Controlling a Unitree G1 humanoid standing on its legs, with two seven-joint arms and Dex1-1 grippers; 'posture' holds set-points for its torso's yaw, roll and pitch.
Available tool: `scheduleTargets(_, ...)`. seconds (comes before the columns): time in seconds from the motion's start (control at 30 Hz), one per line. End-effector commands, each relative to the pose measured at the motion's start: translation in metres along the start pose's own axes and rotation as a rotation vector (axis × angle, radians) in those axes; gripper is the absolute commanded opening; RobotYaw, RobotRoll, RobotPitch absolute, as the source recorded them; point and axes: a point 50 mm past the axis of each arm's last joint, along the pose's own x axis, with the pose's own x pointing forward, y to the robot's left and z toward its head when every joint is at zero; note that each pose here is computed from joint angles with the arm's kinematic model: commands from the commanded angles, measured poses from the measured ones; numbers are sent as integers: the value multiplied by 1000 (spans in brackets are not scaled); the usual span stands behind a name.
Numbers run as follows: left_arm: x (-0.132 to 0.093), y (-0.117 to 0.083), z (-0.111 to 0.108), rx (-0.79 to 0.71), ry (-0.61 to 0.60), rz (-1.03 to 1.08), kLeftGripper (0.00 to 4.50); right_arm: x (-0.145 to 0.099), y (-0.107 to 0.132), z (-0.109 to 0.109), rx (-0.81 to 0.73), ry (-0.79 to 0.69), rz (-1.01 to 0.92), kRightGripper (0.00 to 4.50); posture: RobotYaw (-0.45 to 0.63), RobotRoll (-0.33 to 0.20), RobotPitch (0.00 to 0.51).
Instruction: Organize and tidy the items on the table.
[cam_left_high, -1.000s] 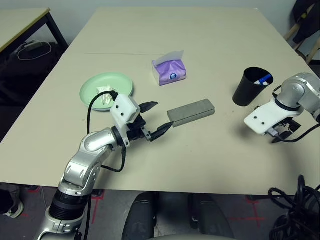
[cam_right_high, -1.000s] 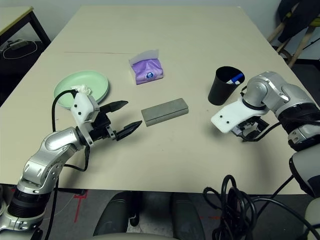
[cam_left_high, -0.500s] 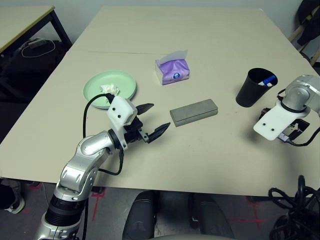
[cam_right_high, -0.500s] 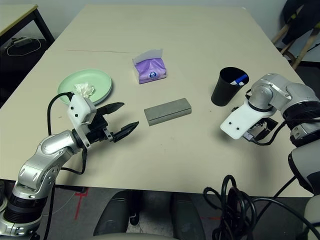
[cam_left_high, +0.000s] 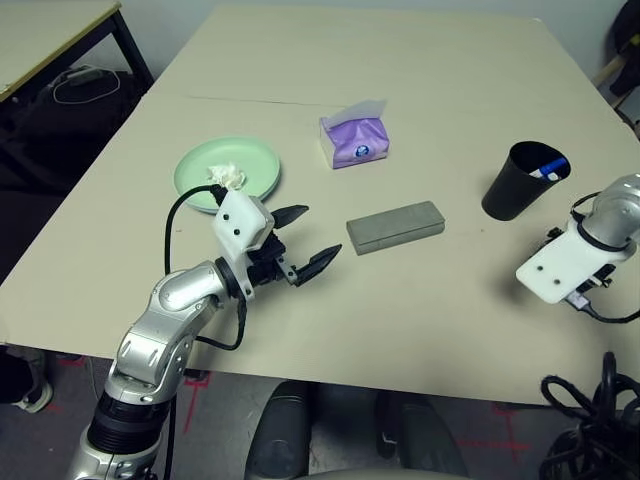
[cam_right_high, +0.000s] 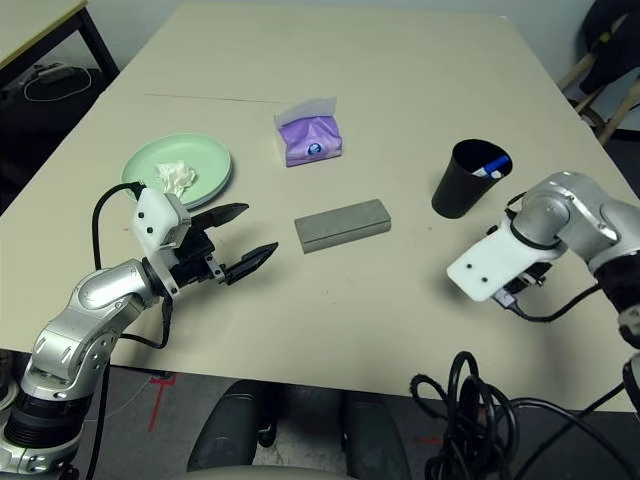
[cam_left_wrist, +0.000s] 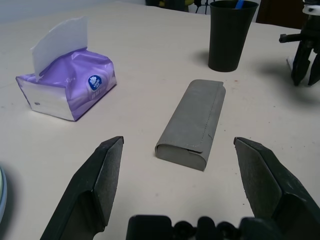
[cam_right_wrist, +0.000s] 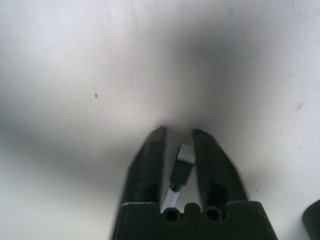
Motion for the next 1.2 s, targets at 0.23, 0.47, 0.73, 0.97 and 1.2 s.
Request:
scheduleTargets(0.23, 0, 2, -2, 0, 20, -21, 4500, 22, 15, 2, 39, -40, 107, 16, 68, 0, 191)
scheduleTargets(0.47, 1, 2, -3, 0, 18, -18, 4500, 21, 3, -2, 74, -37, 45, 1053, 78, 0, 187)
scheduleTargets(0.73, 1, 2, -3, 3, 14, -21, 4500, 10, -7, -12, 110, -17, -5, 3993, 77, 0, 182)
scheduleTargets(0.97, 3, 1, -2, 6, 7, -26, 4500, 7, -17, -23, 136, 41, -67, 4465, 72, 0, 176)
scheduleTargets(1.2, 4, 1, -1, 8, 7, -32, 4500, 4, -31, -28, 152, 67, -114, 4465, 72, 0, 176)
